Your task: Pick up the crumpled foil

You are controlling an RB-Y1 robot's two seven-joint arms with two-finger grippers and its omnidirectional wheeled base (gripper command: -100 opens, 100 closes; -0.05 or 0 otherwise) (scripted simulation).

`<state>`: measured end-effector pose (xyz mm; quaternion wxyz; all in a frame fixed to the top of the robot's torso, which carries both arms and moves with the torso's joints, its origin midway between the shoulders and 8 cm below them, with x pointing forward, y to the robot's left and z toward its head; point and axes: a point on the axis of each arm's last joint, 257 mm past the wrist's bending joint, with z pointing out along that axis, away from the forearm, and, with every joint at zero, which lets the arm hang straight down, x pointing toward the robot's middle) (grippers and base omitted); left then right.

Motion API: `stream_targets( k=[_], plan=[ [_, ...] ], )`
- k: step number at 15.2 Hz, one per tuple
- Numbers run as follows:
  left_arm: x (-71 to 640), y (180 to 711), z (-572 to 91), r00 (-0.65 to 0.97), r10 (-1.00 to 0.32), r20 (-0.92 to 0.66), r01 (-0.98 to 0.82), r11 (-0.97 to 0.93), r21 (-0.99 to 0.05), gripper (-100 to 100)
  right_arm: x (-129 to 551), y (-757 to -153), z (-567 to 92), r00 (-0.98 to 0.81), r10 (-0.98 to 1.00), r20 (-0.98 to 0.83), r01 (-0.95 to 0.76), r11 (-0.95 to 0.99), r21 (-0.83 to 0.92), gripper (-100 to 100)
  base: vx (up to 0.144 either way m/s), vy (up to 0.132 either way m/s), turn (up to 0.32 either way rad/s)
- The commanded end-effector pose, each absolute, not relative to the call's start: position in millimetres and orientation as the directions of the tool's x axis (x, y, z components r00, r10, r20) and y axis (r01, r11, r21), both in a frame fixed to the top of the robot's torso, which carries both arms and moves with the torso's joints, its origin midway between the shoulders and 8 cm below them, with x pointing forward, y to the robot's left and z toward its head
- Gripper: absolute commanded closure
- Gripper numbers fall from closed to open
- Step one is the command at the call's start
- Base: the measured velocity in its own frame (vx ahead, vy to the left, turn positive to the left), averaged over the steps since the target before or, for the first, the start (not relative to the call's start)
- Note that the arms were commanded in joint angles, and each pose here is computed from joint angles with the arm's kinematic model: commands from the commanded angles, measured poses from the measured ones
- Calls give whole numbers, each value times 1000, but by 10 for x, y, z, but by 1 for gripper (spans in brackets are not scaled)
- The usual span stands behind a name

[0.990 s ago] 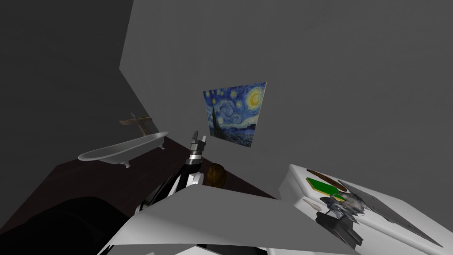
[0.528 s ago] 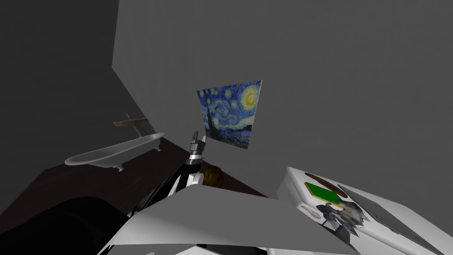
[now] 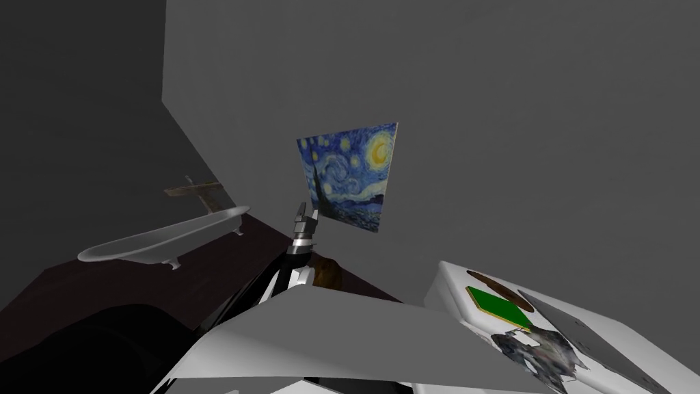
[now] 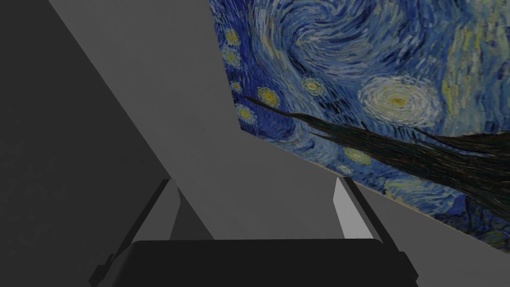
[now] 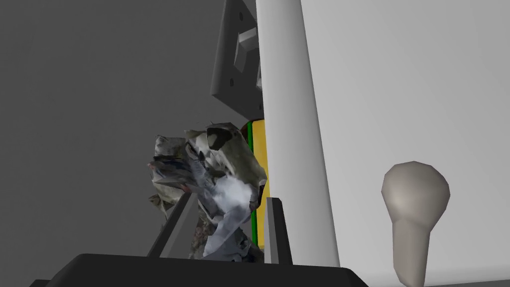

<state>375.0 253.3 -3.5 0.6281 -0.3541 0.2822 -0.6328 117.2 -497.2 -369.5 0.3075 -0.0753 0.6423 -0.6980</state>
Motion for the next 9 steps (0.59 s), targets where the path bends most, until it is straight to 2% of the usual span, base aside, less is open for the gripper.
stream_targets(
  k=[1,9],
  plan=[
    [3750,2533,-35,40,-995,94,595,-52,-802,0,1127,-4868,-3649,-798,-520,-304,346,18,-938,100,92,-78,-37],
    [3750,2532,-35,40,-995,94,595,-52,-802,0,812,-4509,-3549,-805,-500,-321,358,24,-934,100,76,-68,-29]
  ],
)
